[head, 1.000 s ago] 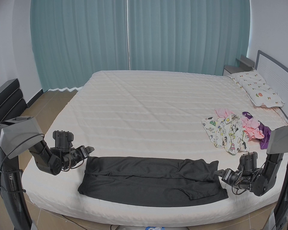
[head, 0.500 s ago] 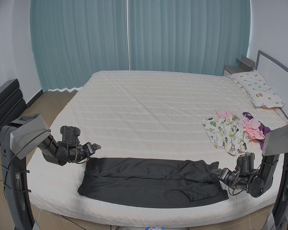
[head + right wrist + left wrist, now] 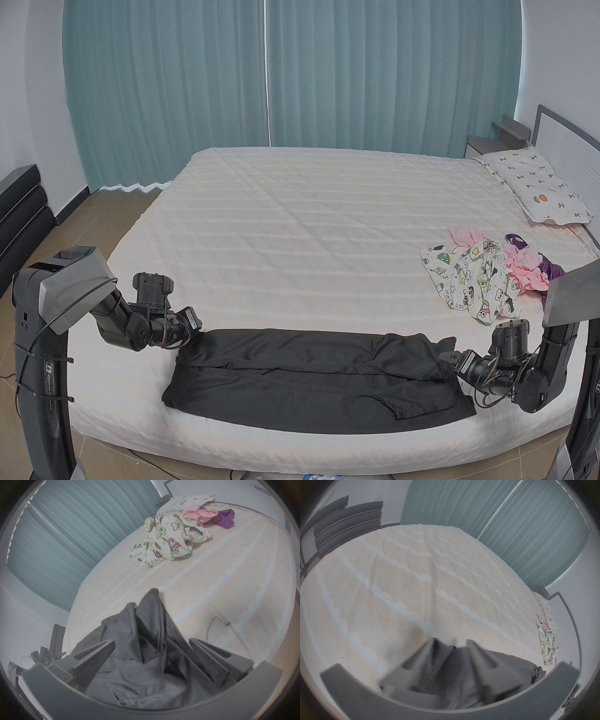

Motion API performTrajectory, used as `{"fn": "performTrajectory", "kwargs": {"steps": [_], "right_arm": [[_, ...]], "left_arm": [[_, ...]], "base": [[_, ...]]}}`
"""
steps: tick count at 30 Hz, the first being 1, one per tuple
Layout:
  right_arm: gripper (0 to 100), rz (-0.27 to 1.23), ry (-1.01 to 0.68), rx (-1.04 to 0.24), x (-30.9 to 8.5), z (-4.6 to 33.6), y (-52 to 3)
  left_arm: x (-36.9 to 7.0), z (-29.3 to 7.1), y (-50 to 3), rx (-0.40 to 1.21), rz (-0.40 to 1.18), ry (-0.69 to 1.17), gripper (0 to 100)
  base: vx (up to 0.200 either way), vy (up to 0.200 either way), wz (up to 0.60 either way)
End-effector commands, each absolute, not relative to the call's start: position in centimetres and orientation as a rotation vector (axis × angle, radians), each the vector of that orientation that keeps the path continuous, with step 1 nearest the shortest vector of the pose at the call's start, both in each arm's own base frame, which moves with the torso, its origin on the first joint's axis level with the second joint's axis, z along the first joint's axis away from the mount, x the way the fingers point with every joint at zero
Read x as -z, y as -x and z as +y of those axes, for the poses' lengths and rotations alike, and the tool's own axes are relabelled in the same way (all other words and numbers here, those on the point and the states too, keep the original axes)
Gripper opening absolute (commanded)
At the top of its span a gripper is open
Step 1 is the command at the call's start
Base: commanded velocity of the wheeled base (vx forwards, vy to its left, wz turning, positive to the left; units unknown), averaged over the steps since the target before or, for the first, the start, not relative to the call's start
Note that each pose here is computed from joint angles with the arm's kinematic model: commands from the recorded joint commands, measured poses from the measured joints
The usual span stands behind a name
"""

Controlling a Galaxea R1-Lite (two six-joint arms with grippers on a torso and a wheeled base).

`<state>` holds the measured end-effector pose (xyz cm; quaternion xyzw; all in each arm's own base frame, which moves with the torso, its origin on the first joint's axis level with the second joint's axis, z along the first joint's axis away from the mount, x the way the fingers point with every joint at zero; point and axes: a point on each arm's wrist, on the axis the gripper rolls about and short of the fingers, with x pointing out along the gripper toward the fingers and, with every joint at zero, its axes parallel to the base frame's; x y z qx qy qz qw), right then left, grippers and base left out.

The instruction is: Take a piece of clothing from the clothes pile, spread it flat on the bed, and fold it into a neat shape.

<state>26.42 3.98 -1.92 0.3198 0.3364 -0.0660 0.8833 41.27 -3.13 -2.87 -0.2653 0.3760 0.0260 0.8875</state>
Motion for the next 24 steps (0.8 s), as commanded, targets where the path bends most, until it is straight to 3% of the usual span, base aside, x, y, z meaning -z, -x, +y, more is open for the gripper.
{"fn": "performTrajectory", "kwargs": {"steps": [1,10,20,24], "right_arm": [[100,0.662,-0.672,0.124,1.4,4.0,-27.0],[100,0.576,-0.684,0.080,-0.1,4.6,-29.6],[100,0.672,-0.678,0.105,2.0,5.0,-33.8],[100,0.660,-0.706,0.129,1.7,3.2,-34.1]], "left_arm": [[3.0,-2.6,-41.2,-0.079,0.779,0.577,0],[2.7,-2.4,-41.4,-0.127,0.761,0.693,0],[2.6,-2.2,-41.3,-0.149,0.756,0.737,0],[2.6,-2.2,-41.3,-0.149,0.758,0.736,0]], "base": [[0.000,0.000,0.00],[0.000,0.000,0.00],[0.000,0.000,0.00],[0.000,0.000,0.00]]}}
